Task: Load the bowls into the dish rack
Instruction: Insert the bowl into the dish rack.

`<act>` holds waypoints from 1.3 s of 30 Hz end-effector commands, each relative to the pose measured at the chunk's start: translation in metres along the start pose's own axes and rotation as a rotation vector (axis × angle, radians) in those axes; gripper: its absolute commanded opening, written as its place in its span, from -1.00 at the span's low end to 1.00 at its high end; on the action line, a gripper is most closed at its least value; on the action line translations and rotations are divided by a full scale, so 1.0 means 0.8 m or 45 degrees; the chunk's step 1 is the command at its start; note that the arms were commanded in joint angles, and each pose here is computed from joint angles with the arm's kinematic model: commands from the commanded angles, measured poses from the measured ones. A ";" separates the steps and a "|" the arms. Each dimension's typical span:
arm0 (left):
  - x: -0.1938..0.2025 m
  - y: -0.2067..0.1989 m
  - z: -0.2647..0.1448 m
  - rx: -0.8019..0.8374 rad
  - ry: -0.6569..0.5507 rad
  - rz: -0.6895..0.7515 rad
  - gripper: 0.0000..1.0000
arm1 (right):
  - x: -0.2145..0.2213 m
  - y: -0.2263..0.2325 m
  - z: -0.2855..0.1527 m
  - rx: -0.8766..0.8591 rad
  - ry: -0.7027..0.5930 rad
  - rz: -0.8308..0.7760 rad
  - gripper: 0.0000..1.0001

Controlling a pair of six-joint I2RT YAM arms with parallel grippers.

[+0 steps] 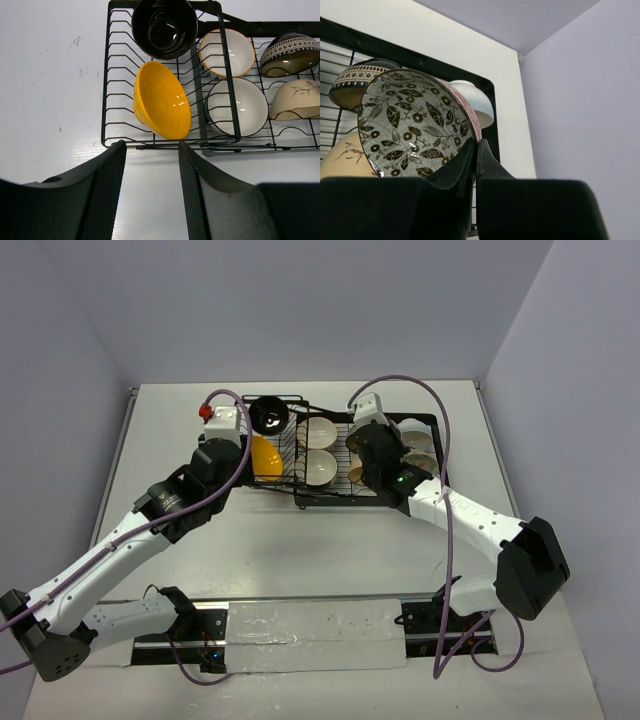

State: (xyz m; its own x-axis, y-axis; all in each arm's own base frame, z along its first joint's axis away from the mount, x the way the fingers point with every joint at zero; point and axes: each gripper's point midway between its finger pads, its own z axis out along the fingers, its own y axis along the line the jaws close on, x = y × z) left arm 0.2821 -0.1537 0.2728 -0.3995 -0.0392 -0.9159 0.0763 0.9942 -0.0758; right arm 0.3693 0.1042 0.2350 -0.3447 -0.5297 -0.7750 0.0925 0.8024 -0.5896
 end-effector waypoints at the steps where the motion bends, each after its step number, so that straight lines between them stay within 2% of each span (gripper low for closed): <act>1: -0.021 0.003 -0.007 0.001 -0.079 -0.036 0.02 | -0.039 -0.028 -0.006 0.141 -0.125 0.089 -1.00; 14: -0.028 0.013 -0.015 -0.016 -0.123 -0.058 0.06 | -0.042 0.003 -0.006 0.153 -0.221 -0.134 -1.00; 19: -0.033 0.019 -0.021 -0.029 -0.152 -0.072 0.09 | -0.053 0.014 -0.005 0.116 -0.323 -0.202 -1.00; 28: -0.033 0.026 -0.018 -0.069 -0.162 -0.071 0.11 | -0.077 0.045 -0.013 -0.105 -0.512 -0.316 -1.00; 33: -0.031 0.030 -0.013 -0.086 -0.151 -0.071 0.10 | -0.062 0.067 -0.020 -0.240 -0.595 -0.438 -1.00; 39: -0.030 0.033 -0.007 -0.100 -0.139 -0.076 0.09 | -0.043 0.066 -0.016 -0.326 -0.617 -0.453 -1.00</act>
State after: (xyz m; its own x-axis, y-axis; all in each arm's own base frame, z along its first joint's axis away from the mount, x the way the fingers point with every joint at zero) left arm 0.2824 -0.1267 0.2901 -0.3203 -0.0980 -0.9422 -0.0089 0.9949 -0.1004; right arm 0.3748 0.1725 0.2196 0.0969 -0.8063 -0.5835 -0.1980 0.5590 -0.8052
